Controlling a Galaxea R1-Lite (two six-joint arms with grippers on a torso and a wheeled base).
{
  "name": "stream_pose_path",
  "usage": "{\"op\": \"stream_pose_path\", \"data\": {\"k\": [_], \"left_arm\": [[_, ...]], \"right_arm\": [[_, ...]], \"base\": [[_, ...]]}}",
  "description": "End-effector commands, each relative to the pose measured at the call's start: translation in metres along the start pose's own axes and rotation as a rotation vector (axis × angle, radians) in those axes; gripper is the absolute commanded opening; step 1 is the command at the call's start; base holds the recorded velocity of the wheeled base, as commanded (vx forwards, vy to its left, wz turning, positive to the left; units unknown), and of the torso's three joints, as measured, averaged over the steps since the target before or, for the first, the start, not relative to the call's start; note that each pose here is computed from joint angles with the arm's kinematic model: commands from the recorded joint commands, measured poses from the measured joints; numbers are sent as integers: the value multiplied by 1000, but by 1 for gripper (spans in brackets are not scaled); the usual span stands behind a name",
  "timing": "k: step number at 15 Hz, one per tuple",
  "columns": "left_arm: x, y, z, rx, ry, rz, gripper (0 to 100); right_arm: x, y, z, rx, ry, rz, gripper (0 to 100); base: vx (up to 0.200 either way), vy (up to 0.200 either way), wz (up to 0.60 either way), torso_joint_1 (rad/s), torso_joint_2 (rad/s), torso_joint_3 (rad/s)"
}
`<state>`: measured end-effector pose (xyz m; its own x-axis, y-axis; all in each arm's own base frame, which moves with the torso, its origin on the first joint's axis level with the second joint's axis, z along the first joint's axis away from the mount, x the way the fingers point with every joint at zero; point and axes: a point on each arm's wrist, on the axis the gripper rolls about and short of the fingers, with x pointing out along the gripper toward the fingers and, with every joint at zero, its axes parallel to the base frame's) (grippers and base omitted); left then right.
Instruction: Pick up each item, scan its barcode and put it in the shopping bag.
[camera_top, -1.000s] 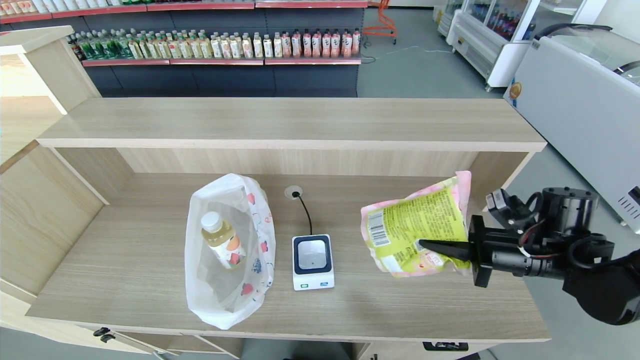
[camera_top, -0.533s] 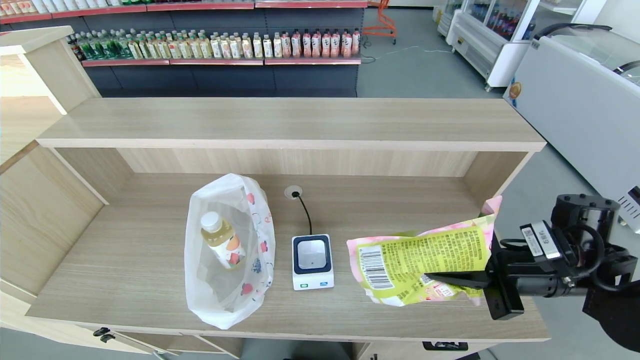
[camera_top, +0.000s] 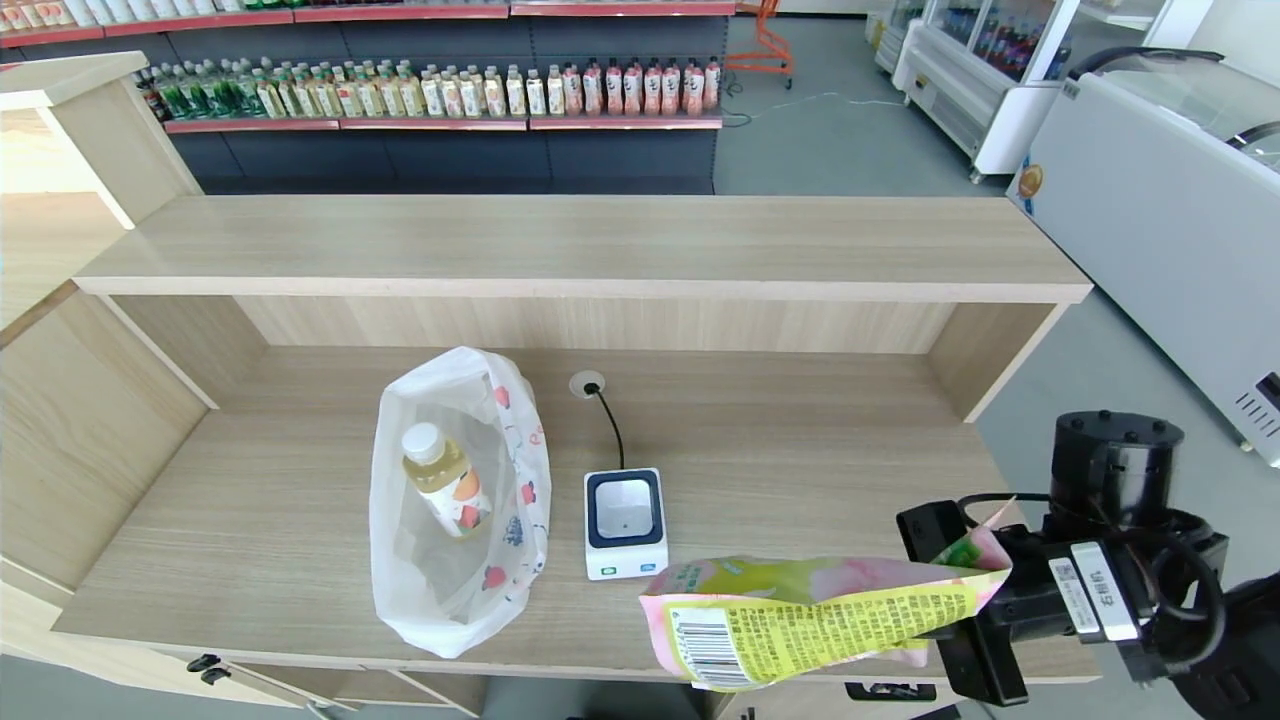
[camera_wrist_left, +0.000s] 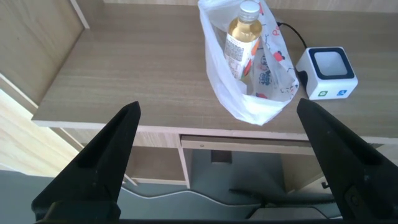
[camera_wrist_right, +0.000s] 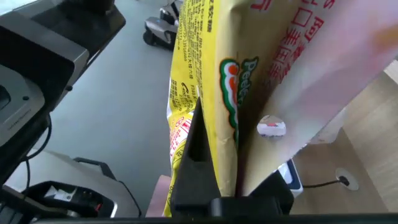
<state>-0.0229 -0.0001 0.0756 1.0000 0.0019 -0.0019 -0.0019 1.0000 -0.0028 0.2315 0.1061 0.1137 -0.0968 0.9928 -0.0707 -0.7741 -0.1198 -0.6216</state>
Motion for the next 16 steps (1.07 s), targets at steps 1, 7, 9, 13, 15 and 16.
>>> {"op": "stream_pose_path", "data": {"k": [1, 7, 9, 13, 15, 16], "left_arm": [[0, 0, 0, 0, 0, 1, 100], [0, 0, 0, 0, 0, 1, 100], [0, 0, 0, 0, 0, 1, 100], [0, 0, 0, 0, 0, 1, 100], [0, 0, 0, 0, 0, 1, 100], [0, 0, 0, 0, 0, 1, 100]], "right_arm": [[2, 3, -4, -6, -1, 9, 0], [3, -1, -15, -47, 11, 3, 0], [3, -4, -19, -46, 13, 1, 0], [6, -8, -30, -40, 18, 0, 0], [8, -14, -33, -52, 17, -2, 0], [8, -14, -33, -52, 17, -2, 0]], "base": [[0, 0, 0, 0, 0, 0], [0, 0, 0, 0, 0, 0], [0, 0, 0, 0, 0, 0], [0, 0, 0, 0, 0, 0], [0, 0, 0, 0, 0, 0], [0, 0, 0, 0, 0, 0]]}}
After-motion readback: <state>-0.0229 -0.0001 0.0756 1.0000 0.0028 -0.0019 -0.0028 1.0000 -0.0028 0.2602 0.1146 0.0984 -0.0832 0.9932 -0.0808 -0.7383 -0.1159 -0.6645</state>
